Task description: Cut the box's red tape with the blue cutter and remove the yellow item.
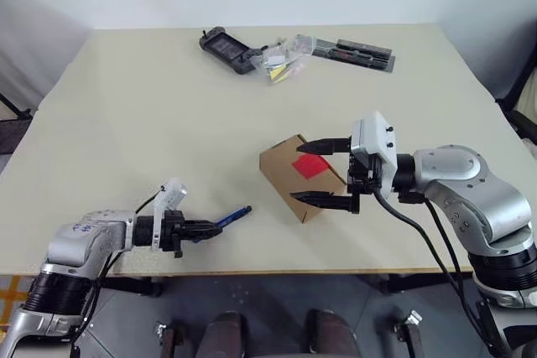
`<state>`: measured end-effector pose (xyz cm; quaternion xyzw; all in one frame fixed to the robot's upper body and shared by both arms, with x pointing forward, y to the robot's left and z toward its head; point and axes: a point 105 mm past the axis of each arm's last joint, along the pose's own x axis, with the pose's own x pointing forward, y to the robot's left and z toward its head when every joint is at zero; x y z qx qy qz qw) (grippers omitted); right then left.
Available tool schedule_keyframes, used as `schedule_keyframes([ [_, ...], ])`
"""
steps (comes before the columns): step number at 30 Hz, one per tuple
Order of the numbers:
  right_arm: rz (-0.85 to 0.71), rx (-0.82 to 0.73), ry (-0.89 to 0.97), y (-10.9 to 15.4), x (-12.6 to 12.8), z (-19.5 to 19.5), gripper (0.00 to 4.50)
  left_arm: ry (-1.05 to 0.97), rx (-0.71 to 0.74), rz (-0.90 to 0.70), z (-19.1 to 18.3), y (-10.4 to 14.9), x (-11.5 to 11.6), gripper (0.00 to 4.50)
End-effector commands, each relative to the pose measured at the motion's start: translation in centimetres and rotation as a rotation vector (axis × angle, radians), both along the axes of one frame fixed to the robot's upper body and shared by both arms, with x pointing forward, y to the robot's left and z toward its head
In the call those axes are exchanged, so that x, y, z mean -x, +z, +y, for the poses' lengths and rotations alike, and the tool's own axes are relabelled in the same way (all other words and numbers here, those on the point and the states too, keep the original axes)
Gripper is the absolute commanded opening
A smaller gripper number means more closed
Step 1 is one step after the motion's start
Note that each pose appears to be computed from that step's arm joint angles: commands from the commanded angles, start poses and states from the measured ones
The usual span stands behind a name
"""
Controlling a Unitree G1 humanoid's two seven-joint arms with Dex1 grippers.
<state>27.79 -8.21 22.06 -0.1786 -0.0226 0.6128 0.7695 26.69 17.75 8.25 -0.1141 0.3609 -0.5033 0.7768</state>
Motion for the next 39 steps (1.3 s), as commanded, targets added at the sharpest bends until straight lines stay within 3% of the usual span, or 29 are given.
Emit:
schedule_keyframes([
  [1,-0.047,-0.011,0.004,1.1,0.3,-0.2,4.50,0.040,-0.133,0.182,1.4,-3.3,1.7,0.88],
  [7,-0.046,-0.013,0.007,1.1,0.2,-0.1,4.50,0.058,-0.142,0.053,2.1,-2.3,0.4,2.39],
  [16,-0.043,-0.011,0.013,1.1,0.1,-0.1,4.50,0.133,-0.180,-0.454,4.2,2.1,-3.8,4.48],
  [20,-0.042,-0.007,0.012,1.1,0.1,-0.2,4.50,0.184,-0.242,-0.760,5.3,4.3,-5.1,4.48],
  [29,-0.015,-0.014,0.011,0.7,0.3,-0.5,4.50,0.185,-0.233,-0.950,4.1,5.9,-3.5,4.48],
  [32,0.022,-0.044,-0.068,0.7,-0.9,-1.1,4.50,0.181,-0.240,-0.981,3.7,6.5,-3.2,4.48],
  [36,0.085,-0.161,-0.346,0.2,-4.8,-2.9,4.50,0.165,-0.238,-1.002,2.9,7.5,-2.4,4.48],
  [39,0.059,-0.239,-0.439,0.7,-6.4,-3.7,4.50,0.129,-0.260,-1.002,2.7,7.4,-1.9,4.48],
])
